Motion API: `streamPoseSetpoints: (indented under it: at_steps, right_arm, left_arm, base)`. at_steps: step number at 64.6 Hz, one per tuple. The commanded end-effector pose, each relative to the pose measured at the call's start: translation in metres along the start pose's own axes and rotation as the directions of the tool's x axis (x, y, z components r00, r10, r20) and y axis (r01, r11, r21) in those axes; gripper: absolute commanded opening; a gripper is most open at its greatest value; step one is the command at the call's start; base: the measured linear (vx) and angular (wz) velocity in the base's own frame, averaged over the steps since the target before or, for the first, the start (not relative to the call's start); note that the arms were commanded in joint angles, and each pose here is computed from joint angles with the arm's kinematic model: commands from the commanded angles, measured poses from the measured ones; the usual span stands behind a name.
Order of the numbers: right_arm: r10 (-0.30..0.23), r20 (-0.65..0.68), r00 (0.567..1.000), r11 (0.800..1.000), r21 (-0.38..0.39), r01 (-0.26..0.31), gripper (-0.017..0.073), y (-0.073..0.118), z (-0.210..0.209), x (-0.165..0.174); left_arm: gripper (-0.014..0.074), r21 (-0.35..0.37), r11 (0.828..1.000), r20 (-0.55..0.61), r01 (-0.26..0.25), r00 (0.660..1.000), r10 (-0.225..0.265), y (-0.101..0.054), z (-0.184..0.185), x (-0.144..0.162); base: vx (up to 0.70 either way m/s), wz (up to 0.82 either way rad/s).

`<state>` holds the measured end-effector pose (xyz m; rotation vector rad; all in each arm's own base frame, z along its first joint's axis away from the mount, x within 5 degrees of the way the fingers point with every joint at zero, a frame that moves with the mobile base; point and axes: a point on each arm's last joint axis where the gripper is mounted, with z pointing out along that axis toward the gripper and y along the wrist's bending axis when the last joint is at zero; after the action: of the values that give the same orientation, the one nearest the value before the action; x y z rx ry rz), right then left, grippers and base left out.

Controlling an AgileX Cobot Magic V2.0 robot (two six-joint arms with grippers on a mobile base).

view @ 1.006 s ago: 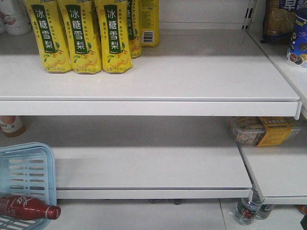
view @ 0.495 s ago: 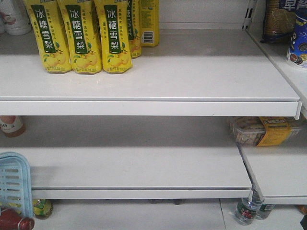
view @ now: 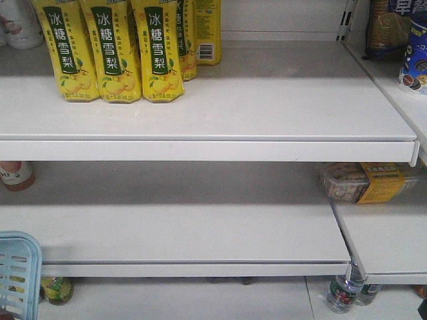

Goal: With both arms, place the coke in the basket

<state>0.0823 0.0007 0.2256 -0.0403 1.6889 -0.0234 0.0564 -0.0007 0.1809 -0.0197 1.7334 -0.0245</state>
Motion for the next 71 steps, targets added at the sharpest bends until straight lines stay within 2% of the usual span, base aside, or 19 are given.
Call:
streamPoseSetpoints:
  at_steps: [1, 16, 71]
  right_arm:
    - [-0.007, 0.099, 0.995, 1.0, 0.015, 0.005, -0.001, -0.0015, -0.0002, -0.0162]
    - [-0.007, 0.099, 0.995, 1.0, 0.015, 0.005, -0.001, -0.0015, -0.0002, -0.0162]
    - [-0.007, 0.099, 0.995, 1.0, 0.015, 0.005, -0.001, -0.0015, -0.0002, -0.0162]
  left_arm:
    - [-0.0006, -0.018, 0.998, 0.234, -0.054, 0.971, 0.057, 0.0003, -0.0065, -0.0271]
    - [-0.0006, -0.007, 1.0, 0.273, -0.006, 0.962, 0.008, 0.0003, -0.0074, -0.0306]
    - [-0.0006, -0.006, 1.0, 0.272, -0.003, 0.962, 0.005, 0.0002, -0.0075, -0.0312]
  base:
    - [0.0, 0.0]
    - [0.0, 0.0]
    - [0.0, 0.0]
